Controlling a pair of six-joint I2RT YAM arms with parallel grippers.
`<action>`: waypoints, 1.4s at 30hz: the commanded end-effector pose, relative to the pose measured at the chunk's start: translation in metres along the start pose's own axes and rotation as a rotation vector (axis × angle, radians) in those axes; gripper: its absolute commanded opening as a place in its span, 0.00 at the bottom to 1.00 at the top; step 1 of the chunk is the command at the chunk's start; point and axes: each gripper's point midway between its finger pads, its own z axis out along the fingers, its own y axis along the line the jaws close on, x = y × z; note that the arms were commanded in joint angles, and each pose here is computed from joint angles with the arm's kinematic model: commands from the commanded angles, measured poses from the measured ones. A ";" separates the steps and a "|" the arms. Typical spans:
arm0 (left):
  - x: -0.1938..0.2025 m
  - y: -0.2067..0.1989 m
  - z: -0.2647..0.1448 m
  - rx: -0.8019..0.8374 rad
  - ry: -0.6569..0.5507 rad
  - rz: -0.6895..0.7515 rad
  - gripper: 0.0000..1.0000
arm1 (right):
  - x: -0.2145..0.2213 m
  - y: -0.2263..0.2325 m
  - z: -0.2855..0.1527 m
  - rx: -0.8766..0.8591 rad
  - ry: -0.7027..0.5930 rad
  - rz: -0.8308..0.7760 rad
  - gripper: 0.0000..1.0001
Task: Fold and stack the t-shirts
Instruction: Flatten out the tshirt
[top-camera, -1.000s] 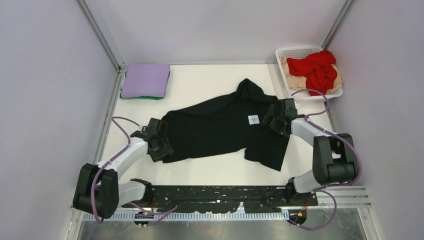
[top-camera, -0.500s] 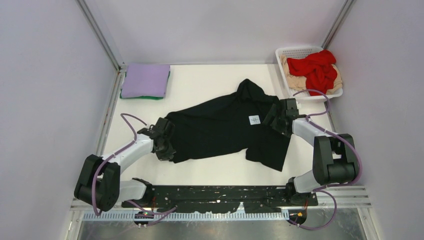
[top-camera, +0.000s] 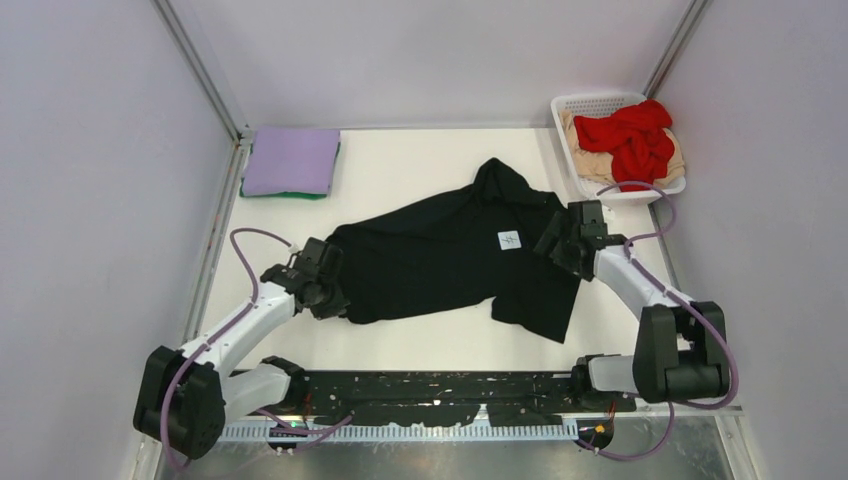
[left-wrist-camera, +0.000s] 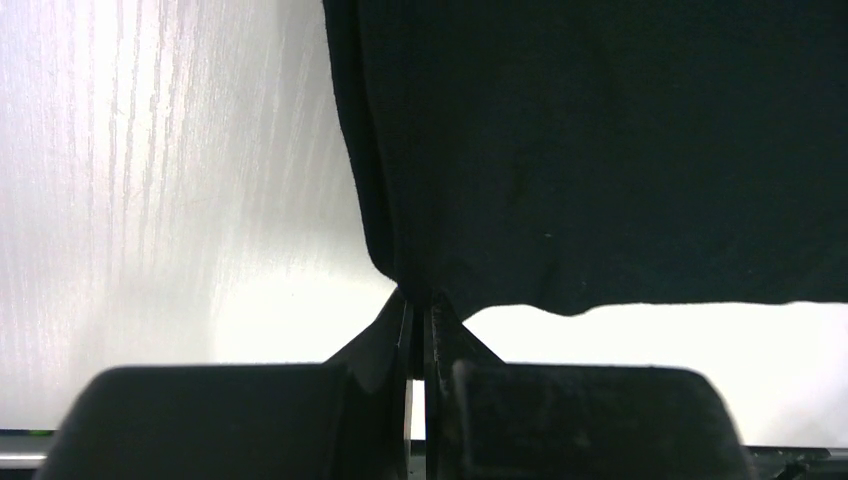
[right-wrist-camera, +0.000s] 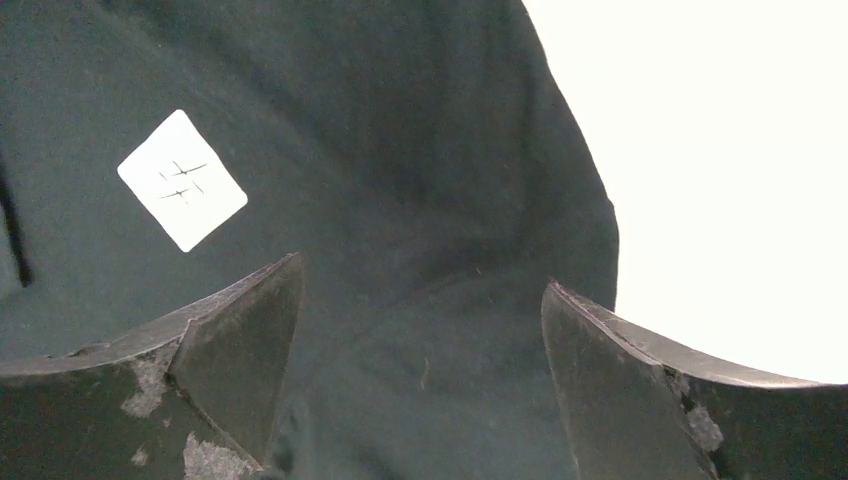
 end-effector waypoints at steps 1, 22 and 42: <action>-0.005 -0.009 -0.009 0.062 -0.034 0.035 0.00 | -0.006 -0.022 -0.036 0.085 -0.047 0.009 0.96; -0.017 0.002 -0.009 0.000 -0.101 0.047 0.00 | 0.115 -0.054 -0.073 0.169 0.211 -0.002 0.90; -0.022 0.000 -0.013 0.004 -0.119 0.047 0.00 | 0.132 -0.039 -0.049 0.131 0.261 -0.013 0.48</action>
